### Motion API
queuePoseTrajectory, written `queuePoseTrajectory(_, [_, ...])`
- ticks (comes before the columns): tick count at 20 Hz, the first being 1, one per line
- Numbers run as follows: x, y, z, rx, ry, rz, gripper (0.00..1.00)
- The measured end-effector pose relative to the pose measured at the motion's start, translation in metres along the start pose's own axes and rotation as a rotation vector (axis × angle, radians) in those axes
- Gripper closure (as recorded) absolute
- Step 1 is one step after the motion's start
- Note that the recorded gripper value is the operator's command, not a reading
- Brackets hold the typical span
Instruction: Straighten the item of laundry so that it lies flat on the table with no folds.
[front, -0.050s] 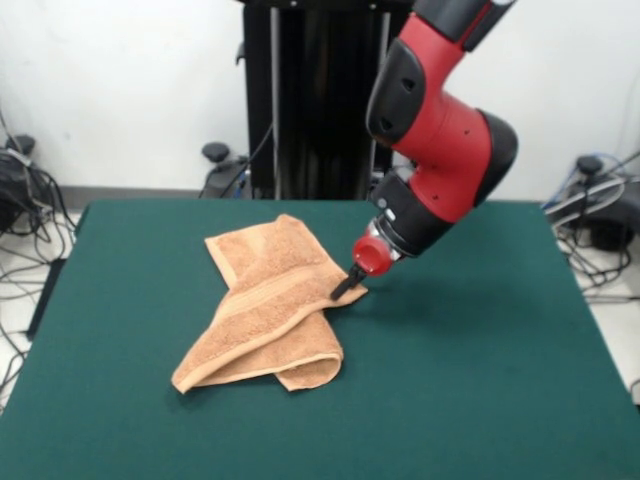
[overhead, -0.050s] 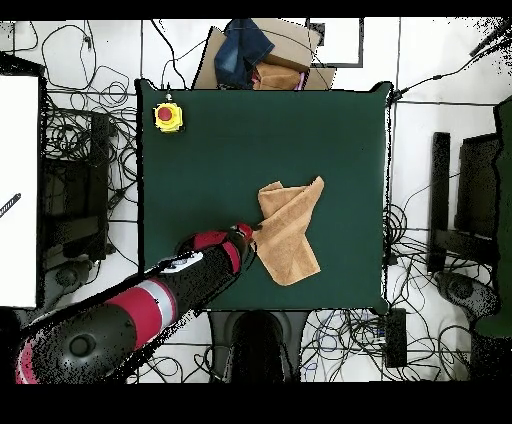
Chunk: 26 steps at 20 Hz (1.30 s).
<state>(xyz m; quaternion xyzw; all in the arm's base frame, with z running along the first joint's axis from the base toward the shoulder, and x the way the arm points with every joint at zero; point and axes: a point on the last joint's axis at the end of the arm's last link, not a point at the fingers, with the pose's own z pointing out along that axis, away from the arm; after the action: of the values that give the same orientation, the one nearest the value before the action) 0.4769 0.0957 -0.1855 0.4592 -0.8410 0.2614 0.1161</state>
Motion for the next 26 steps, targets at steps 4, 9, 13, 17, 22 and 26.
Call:
queuePoseTrajectory(4, [-0.002,0.0025,-0.002,0.004,-0.001,-0.003,0.0])
queuePoseTrajectory(9, [-0.0009,0.0076,-0.0043,0.004,0.003,-0.011,0.0])
queuePoseTrajectory(13, [0.0002,0.0084,-0.0041,0.003,0.005,-0.011,0.0])
queuePoseTrajectory(17, [0.0004,0.0083,-0.004,0.002,0.005,-0.01,0.0])
queuePoseTrajectory(22, [0.0006,0.008,-0.0035,0.004,0.004,-0.009,0.0])
queuePoseTrajectory(26, [0.0003,0.0078,-0.0035,0.003,0.004,-0.005,0.0])
